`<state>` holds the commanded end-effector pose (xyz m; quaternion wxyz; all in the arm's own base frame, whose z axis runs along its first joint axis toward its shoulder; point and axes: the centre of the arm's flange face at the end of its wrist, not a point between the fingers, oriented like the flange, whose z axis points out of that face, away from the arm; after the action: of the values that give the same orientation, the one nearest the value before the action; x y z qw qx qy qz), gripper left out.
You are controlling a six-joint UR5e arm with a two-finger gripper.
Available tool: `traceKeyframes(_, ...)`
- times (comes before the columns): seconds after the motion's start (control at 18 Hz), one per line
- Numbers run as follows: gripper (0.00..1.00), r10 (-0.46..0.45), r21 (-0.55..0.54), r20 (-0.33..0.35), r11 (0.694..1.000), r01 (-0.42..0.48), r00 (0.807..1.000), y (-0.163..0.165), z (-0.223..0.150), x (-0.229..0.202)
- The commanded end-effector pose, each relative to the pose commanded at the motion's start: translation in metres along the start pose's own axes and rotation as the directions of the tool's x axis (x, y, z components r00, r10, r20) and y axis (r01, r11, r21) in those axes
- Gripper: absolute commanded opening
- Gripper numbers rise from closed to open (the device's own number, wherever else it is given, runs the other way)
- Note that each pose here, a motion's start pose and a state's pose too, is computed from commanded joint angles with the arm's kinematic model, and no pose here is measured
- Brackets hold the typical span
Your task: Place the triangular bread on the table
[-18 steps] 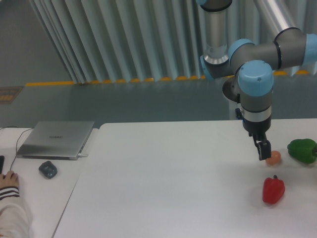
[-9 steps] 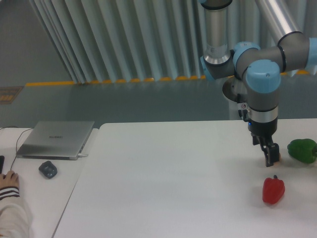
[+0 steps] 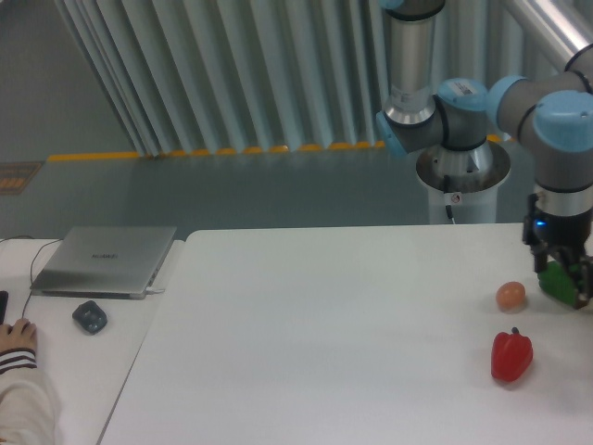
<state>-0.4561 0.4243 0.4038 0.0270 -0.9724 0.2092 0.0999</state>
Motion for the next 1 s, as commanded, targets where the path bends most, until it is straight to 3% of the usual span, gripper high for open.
traceKeyframes(0.17,1.0,-0.026,-0.007,-0.001,1.0,0.026,1.0,0.019,0.01,-0.013)
traceKeyframes(0.39,1.0,-0.031,-0.002,0.1,1.0,0.031,0.995,0.023,0.014,-0.03)
traceKeyframes(0.67,1.0,-0.091,-0.046,0.065,0.995,0.094,0.994,0.063,0.041,-0.043)
traceKeyframes(1.0,1.0,-0.1,-0.104,0.037,0.989,0.103,0.994,0.077,0.059,-0.043)
